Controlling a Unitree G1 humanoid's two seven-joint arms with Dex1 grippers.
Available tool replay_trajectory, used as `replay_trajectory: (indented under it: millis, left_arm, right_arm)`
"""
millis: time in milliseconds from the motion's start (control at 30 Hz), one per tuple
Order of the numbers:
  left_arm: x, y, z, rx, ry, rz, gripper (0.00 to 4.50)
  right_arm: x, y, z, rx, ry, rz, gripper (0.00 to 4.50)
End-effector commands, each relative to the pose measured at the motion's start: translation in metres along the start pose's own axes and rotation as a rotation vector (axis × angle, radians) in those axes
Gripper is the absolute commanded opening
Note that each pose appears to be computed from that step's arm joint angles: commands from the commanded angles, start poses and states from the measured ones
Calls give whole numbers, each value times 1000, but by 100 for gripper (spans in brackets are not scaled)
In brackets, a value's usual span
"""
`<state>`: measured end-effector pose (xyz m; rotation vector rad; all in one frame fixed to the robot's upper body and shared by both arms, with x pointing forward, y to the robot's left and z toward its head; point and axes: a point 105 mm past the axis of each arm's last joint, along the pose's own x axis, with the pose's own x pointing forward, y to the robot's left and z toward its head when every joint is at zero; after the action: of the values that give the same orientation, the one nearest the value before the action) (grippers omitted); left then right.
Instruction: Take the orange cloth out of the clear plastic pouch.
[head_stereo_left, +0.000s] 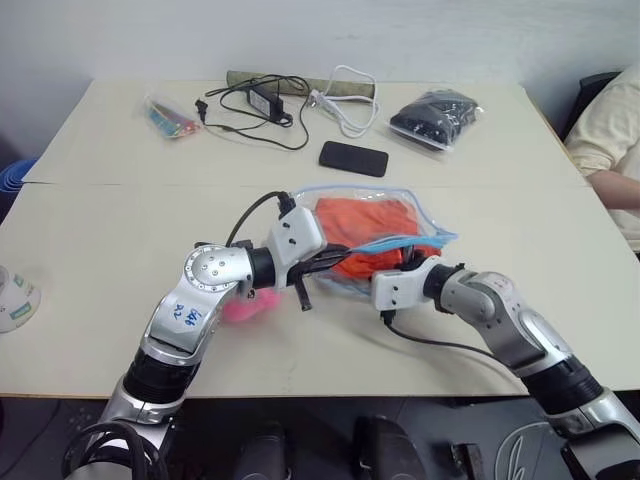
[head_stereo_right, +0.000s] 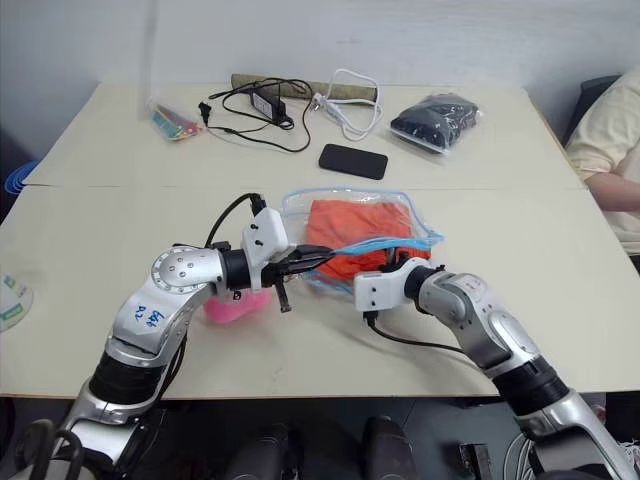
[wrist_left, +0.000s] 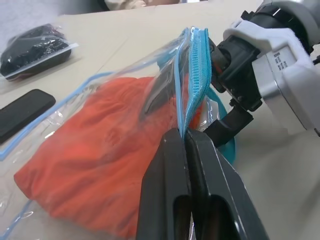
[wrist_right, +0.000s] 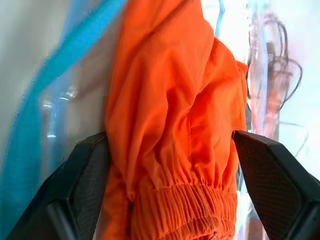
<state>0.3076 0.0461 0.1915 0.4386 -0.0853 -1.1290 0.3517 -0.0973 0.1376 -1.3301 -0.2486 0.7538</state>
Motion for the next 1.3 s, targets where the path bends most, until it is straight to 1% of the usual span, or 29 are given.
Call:
replay_trajectory:
  millis: [33, 100, 200, 267, 400, 500, 533, 567, 633, 700, 767, 833, 900, 1000, 1100, 1200, 1300]
  left_arm:
    - [0, 4, 13, 25, -47, 11, 0]
    - [0, 5, 14, 23, -50, 15, 0]
    - [0, 6, 15, 19, -51, 19, 0]
    - [0, 6, 15, 18, -50, 23, 0]
    - [-1, 8, 14, 8, -50, 37, 0]
    - [-1, 11, 14, -28, -60, 51, 0]
    - [-1, 11, 14, -41, -64, 55, 0]
    - [-1, 12, 14, -50, -67, 57, 0]
    - [0, 17, 17, -116, -96, 82, 0]
    - [1, 25, 20, -185, -121, 114, 0]
    - [3, 28, 19, -203, -120, 124, 0]
    - [5, 29, 18, -202, -112, 124, 0]
    - [7, 29, 16, -201, -104, 124, 0]
    - [10, 26, 6, -142, -54, 116, 0]
    - [10, 27, -5, -106, -12, 132, 0]
    - [7, 34, -17, -72, 37, 175, 0]
    - [2, 43, -23, -71, 57, 216, 0]
  right_arm:
    - [12, 15, -16, 69, 72, 11, 395]
    - [18, 19, -19, 106, 91, 4, 395]
    - [24, 26, -22, 116, 98, 20, 339]
    - [25, 30, -21, 117, 91, 31, 270]
    - [23, 35, -20, 115, 74, 52, 145]
    - [18, 39, -17, 113, 56, 80, 52]
    - [17, 40, -17, 109, 52, 90, 14]
    - [17, 41, -17, 105, 50, 96, 3]
    - [14, 39, -13, 50, 33, 102, 3]
    - [8, 37, -4, -55, -11, 125, 3]
    - [2, 33, 0, -112, -36, 138, 3]
    - [-2, 27, 3, -135, -53, 129, 3]
    - [-7, 19, 10, -199, -89, 127, 3]
    - [-18, -7, 29, -235, -183, 69, 3]
    - [-36, -16, 36, -243, -240, 83, 3]
    - [-63, -6, 43, -237, -329, 205, 3]
    - [-100, 22, 39, -255, -369, 434, 3]
